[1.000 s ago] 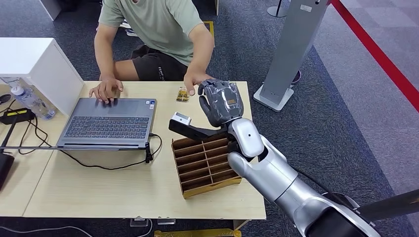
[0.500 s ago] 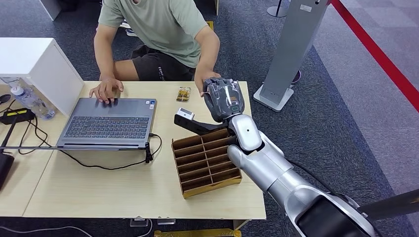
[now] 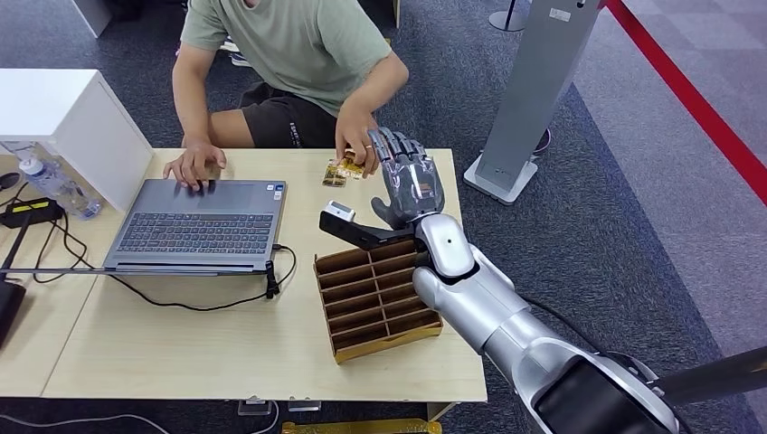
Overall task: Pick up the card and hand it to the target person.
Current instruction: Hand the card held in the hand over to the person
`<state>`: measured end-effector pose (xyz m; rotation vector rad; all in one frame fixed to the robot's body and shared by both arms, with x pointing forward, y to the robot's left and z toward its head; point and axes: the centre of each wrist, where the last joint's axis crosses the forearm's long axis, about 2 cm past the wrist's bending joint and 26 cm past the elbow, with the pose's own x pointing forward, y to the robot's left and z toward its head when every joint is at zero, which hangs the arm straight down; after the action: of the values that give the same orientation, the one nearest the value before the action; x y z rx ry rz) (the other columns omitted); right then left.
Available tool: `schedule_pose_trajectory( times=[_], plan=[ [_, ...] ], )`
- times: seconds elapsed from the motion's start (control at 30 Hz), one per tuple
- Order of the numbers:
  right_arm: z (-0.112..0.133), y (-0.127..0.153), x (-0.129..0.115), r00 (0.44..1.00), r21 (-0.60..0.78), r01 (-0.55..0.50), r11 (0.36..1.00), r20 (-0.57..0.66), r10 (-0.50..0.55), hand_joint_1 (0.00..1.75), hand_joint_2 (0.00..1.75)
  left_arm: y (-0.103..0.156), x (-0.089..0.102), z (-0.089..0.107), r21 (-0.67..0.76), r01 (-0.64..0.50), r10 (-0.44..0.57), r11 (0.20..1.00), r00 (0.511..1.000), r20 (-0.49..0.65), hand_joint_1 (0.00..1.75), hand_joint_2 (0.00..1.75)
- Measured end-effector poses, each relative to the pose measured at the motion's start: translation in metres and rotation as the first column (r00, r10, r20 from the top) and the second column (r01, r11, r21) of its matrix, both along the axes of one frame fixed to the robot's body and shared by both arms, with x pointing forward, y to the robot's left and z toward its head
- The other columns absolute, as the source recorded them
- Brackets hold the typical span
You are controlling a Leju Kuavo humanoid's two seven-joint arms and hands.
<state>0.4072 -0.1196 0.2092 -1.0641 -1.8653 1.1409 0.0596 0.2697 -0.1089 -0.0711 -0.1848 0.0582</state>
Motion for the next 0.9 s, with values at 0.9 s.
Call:
schedule_pose_trajectory(
  times=[0.9],
  plan=[
    [-0.057,-0.041,-0.086,0.890,0.791,-0.093,0.605,-0.206,0.406,0.00,1.75,0.000,-0.003,0.000,0.002,-0.037,0.037,0.999,0.999,-0.024,0.00,0.00]
  ],
)
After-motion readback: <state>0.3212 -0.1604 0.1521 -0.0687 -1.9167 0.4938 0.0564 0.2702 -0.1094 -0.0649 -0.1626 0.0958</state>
